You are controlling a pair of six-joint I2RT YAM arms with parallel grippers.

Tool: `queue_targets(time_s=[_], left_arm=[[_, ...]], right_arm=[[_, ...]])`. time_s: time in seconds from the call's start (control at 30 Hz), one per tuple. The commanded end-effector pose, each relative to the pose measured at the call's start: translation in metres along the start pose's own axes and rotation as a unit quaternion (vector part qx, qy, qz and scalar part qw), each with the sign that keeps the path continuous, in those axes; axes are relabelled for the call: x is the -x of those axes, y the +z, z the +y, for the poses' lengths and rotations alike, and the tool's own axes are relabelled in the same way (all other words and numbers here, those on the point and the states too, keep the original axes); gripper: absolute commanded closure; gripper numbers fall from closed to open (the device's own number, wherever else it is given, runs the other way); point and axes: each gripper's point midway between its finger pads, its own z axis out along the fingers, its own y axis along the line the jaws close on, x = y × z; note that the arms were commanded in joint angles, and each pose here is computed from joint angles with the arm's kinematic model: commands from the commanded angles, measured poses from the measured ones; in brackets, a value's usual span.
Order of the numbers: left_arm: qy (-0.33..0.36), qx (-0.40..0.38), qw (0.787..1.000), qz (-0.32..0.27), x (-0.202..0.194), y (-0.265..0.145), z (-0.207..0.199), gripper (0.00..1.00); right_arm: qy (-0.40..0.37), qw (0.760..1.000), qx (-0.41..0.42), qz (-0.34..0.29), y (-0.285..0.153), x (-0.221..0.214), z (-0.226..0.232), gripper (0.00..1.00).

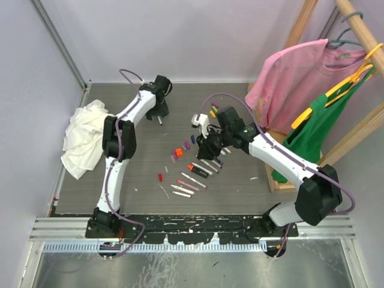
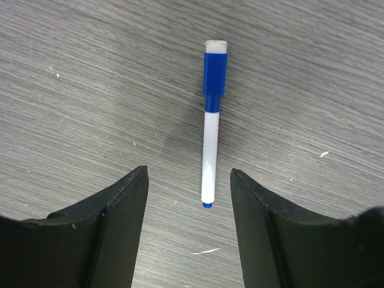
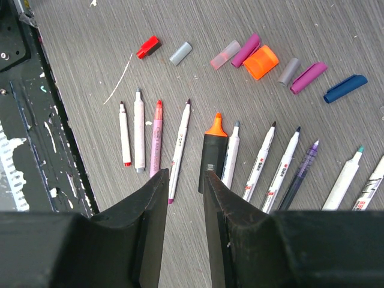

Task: Open the pen caps
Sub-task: Pick up the pen from the center of the board.

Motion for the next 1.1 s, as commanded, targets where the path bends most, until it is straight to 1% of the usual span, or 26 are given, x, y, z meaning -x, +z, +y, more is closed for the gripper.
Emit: queue_targets(time_s=[0.0,0.07,0.13,0.2,0.43,0.5,0.57,0.7,0.77,0.87,0.93,1.0,1.03,1.07], left_arm=[[0.012,-0.006,1.000,0.009,0.002,-0.001,-0.001,0.44],[0.009,-0.011,1.000,0.018,-0.001,0.004,-0.001,0.50],[0.004,-0.016,0.999,0.028,-0.002,0.010,0.000,0.59],[-0.003,-0.025,0.999,0.038,-0.004,0.014,0.000,0.65],[-0.002,-0.035,0.998,0.051,-0.007,0.019,0.002,0.80],[-0.001,-0.036,0.998,0.055,-0.009,0.020,0.005,0.89],[-0.002,-0.037,0.998,0.056,-0.009,0.019,0.007,1.00],[-0.005,-0.047,0.998,0.038,0.001,0.003,0.010,1.00],[-0.008,-0.062,0.998,0.019,0.009,-0.015,0.010,1.00],[-0.021,-0.095,0.995,-0.027,0.026,-0.049,0.012,1.00],[-0.032,-0.127,0.990,-0.056,0.034,-0.076,0.013,1.00],[-0.047,-0.169,0.982,-0.076,0.034,-0.102,0.013,1.00],[-0.060,-0.199,0.974,-0.092,0.036,-0.116,0.009,1.00],[-0.064,-0.228,0.967,-0.096,0.030,-0.129,0.006,1.00]], right_arm=[[-0.026,0.999,-0.001,-0.033,-0.012,0.020,0.003,0.64],[-0.024,0.999,-0.002,-0.032,-0.012,0.019,0.002,0.64],[-0.024,0.999,-0.002,-0.033,-0.013,0.019,0.001,0.64],[-0.023,0.999,-0.002,-0.034,-0.013,0.019,0.001,0.64],[-0.023,0.999,0.000,-0.034,-0.013,0.019,0.001,0.65],[-0.022,0.999,0.001,-0.034,-0.013,0.018,0.001,0.65],[-0.020,0.999,0.004,-0.033,-0.012,0.018,0.001,0.65],[-0.012,0.999,0.027,-0.033,-0.009,0.016,0.008,0.64],[-0.008,0.998,0.041,-0.038,-0.007,0.017,0.013,0.64],[-0.001,0.997,0.059,-0.053,-0.007,0.020,0.020,0.64],[0.001,0.996,0.063,-0.065,-0.008,0.024,0.023,0.64],[-0.002,0.995,0.060,-0.081,-0.011,0.030,0.023,0.63],[-0.009,0.994,0.057,-0.092,-0.011,0.033,0.022,0.62],[-0.014,0.993,0.055,-0.100,-0.012,0.033,0.021,0.60]])
